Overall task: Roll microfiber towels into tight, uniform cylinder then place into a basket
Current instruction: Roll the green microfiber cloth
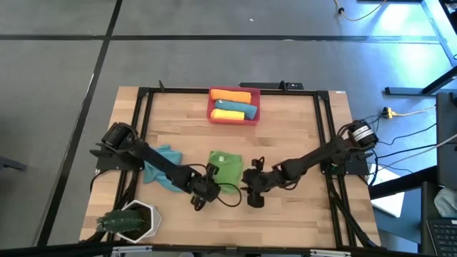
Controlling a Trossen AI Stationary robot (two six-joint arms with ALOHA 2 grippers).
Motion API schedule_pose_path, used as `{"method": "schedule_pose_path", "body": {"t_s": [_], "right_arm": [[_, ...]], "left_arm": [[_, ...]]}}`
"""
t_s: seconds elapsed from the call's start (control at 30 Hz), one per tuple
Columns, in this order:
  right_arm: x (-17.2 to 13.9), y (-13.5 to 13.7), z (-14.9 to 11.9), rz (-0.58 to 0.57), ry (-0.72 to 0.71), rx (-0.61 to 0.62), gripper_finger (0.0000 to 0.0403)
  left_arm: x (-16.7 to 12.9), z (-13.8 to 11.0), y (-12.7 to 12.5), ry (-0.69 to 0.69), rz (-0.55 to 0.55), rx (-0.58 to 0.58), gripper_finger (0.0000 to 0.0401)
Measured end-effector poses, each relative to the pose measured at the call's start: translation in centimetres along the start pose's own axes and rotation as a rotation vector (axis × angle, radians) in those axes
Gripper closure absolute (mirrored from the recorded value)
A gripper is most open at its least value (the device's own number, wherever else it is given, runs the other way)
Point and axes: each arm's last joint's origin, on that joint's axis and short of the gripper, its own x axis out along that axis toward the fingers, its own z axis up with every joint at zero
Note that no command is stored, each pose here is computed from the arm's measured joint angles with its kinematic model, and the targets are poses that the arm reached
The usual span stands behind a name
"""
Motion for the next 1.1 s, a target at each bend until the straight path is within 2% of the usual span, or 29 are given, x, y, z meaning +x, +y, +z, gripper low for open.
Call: {"method": "schedule_pose_path", "body": {"t_s": [0.23,0.47,0.6,0.83,1.1], "right_arm": [[-1.0,2.4,-0.1,-0.006,-0.109,-0.198,0.0232],[-1.6,4.6,-0.2,0.035,-0.216,-0.354,0.0231],[-1.2,5.5,-0.8,0.016,-0.252,-0.441,0.0229],[0.3,5.8,-1.9,-0.061,-0.255,-0.485,0.0199],[1.7,5.6,-2.8,-0.160,-0.243,-0.539,0.0168]], "left_arm": [[-0.8,0.3,1.2,-0.048,-0.198,-0.133,0.0401],[-0.7,0.6,2.6,-0.085,-0.306,-0.231,0.0401],[-0.7,0.8,4.0,-0.123,-0.410,-0.317,0.0401],[-0.3,0.6,6.5,-0.162,-0.542,-0.440,0.0401],[0.1,0.0,8.0,-0.176,-0.565,-0.495,0.0401]]}}
